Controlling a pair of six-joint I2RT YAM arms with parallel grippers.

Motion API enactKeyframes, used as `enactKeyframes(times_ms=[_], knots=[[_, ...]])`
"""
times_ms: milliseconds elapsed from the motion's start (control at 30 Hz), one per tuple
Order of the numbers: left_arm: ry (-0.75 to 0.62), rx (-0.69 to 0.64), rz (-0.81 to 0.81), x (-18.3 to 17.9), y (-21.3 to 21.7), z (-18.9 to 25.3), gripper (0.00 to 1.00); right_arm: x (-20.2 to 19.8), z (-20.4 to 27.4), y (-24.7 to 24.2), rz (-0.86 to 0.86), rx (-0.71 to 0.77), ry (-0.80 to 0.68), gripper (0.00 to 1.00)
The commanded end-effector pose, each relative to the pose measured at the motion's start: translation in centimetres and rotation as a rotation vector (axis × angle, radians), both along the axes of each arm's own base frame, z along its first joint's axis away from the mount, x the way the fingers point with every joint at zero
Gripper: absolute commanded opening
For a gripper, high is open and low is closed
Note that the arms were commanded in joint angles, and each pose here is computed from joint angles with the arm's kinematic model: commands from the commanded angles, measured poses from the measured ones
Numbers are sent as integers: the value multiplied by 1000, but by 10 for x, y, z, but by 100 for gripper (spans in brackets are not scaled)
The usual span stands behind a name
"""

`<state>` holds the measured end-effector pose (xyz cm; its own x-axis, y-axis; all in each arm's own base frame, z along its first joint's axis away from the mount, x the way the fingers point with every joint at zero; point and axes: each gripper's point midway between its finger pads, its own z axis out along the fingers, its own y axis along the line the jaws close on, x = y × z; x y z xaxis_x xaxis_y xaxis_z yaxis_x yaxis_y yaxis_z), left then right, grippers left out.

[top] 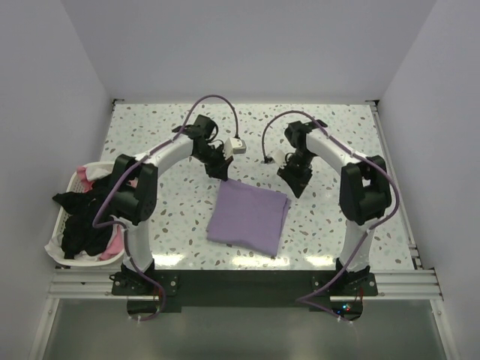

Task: Fold and stack the t-shirts
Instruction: Fold the tshirt

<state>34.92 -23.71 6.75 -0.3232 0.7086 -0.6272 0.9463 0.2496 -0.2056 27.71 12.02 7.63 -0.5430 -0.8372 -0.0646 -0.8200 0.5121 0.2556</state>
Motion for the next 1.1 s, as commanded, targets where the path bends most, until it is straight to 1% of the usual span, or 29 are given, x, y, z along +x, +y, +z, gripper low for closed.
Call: enactKeyframes(times_ms=[0, 67, 100, 200, 333, 700, 800, 900, 967, 1000, 1067], knots=[[-44, -29, -3, 13, -4, 3, 0, 22, 5, 17, -46, 59, -22, 22], [-43, -32, -4, 14, -5, 2, 0, 29, 2, 24, -55, 78, -26, 39], [-41, -34, -6, 14, -5, 1, 0, 36, 5, 30, -61, 105, -29, 40], [-39, -39, -9, 15, -7, 1, 0, 42, -4, 38, -67, 121, 9, 40], [-36, -45, -14, 14, -8, 1, 0, 39, -10, 47, -69, 157, 73, 40], [-27, -52, -15, 15, -11, -3, 0, 31, -26, 45, -51, 141, 130, 40], [-24, -53, -15, 15, -12, -3, 0, 31, -28, 42, -50, 127, 128, 44], [-25, -53, -15, 15, -13, -3, 0, 32, -30, 40, -49, 111, 125, 50], [-23, -53, -17, 15, -13, -4, 0, 31, -33, 39, -46, 104, 131, 49], [-24, -54, -19, 14, -14, -3, 0, 31, -34, 39, -48, 104, 131, 46], [-26, -53, -18, 15, -14, -3, 0, 30, -36, 39, -49, 102, 140, 43]])
